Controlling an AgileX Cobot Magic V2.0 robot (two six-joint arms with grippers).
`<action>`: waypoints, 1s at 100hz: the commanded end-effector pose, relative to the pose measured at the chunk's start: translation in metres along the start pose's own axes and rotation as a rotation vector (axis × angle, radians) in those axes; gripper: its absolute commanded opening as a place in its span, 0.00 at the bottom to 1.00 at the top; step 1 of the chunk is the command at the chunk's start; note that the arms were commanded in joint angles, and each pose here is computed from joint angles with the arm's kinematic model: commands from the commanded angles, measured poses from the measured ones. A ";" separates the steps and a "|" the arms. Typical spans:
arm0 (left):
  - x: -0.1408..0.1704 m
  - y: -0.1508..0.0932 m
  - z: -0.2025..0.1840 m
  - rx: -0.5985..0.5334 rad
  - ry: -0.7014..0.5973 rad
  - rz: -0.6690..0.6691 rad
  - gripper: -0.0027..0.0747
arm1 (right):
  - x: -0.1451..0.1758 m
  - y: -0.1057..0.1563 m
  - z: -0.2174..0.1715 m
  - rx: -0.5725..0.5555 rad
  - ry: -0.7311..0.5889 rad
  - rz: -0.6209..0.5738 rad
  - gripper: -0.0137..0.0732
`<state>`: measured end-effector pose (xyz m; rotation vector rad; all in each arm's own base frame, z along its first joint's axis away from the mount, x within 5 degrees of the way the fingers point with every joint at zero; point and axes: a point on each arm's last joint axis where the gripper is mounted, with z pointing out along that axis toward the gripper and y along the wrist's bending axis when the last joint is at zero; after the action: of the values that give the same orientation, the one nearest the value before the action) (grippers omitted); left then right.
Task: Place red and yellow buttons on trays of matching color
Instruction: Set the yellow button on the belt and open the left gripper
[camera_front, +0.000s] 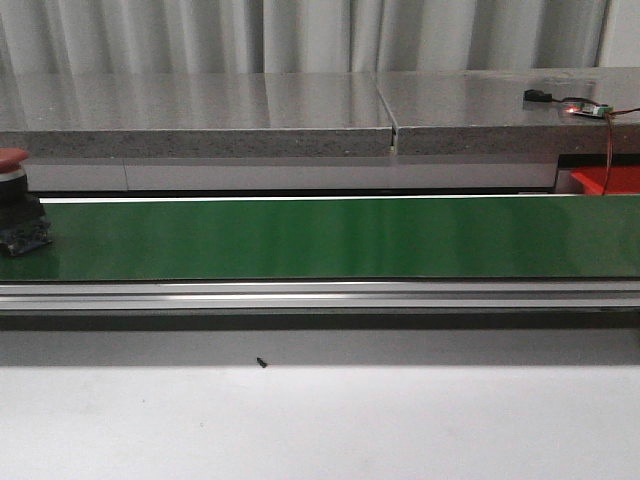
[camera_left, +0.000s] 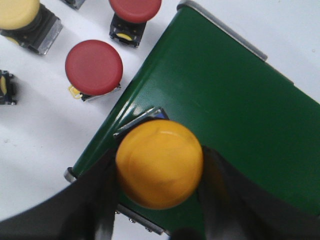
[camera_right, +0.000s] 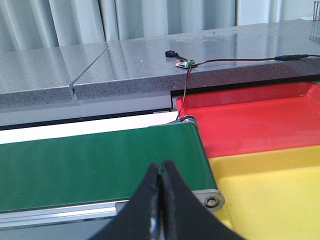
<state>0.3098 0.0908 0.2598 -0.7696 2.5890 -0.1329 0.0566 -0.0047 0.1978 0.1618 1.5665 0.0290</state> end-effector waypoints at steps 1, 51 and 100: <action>-0.008 -0.008 -0.018 0.043 -0.080 0.015 0.58 | -0.013 0.001 -0.003 -0.006 -0.116 -0.009 0.08; 0.013 -0.041 -0.096 0.125 -0.302 0.238 0.45 | -0.013 0.001 -0.003 -0.006 -0.116 -0.009 0.08; 0.087 -0.081 -0.148 0.295 -0.406 0.614 0.01 | -0.013 0.001 -0.003 -0.006 -0.116 -0.009 0.08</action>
<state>0.2312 -0.0213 0.3597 0.0689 2.3325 -0.1252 0.0566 -0.0047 0.1978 0.1618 1.5665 0.0290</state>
